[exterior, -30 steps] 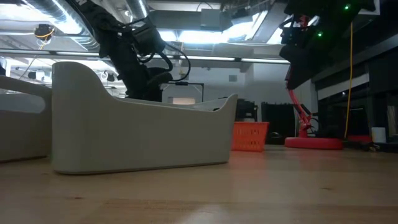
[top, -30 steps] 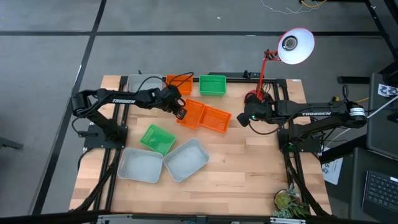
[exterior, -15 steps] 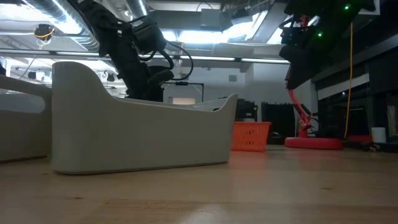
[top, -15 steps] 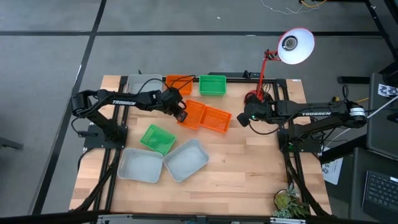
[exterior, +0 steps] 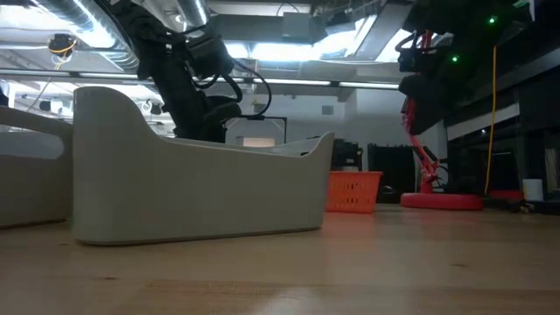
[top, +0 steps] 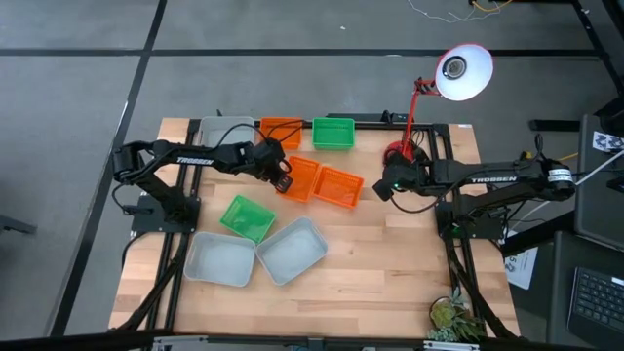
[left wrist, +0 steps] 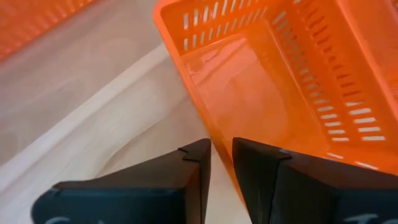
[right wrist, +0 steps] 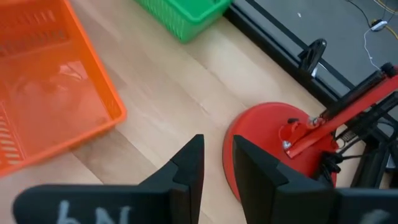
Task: Stack baskets by color
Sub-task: Stack the left orange bin on the top orange bin
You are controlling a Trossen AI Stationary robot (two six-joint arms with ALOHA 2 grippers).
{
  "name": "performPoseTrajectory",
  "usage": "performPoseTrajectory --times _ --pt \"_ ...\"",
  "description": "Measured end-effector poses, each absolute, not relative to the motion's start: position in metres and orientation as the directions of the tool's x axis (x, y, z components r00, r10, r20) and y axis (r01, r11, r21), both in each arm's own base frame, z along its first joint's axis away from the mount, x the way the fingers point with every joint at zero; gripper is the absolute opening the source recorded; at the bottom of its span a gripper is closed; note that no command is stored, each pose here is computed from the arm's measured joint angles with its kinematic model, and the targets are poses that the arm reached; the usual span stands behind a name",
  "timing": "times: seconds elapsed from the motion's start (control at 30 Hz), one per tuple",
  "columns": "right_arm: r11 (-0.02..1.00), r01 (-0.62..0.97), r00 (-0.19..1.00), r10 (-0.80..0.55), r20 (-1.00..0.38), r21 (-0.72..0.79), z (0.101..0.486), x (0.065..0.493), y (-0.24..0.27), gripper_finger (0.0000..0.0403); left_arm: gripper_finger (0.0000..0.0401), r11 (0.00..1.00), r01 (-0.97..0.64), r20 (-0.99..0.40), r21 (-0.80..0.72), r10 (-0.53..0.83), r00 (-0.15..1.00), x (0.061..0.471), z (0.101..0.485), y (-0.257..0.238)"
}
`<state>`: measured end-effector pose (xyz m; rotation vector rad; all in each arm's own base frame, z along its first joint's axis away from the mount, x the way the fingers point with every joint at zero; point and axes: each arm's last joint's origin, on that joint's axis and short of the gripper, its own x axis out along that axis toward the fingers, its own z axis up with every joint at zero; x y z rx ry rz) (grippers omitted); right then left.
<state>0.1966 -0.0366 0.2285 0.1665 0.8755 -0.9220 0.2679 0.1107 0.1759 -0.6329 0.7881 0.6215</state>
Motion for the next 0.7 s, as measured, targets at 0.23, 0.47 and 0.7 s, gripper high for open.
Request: performPoseTrajectory --times 0.23,0.47,0.7 --pt "0.629 0.749 0.331 -0.630 -0.703 -0.211 0.231 0.201 -0.038 0.0084 0.0057 0.649 -0.712 -0.797 -0.267 0.267 0.542 0.267 0.175 0.110" --pt "0.630 0.749 0.337 -0.630 -0.699 -0.207 0.231 0.201 -0.038 0.0084 0.0057 0.657 -0.705 -0.798 -0.265 0.261 0.543 0.269 0.175 0.107" --pt "0.630 0.748 0.338 -0.630 -0.700 -0.206 0.231 0.201 -0.038 0.0084 0.0057 0.654 -0.727 -0.829 -0.208 0.277 0.486 0.275 0.156 0.105"
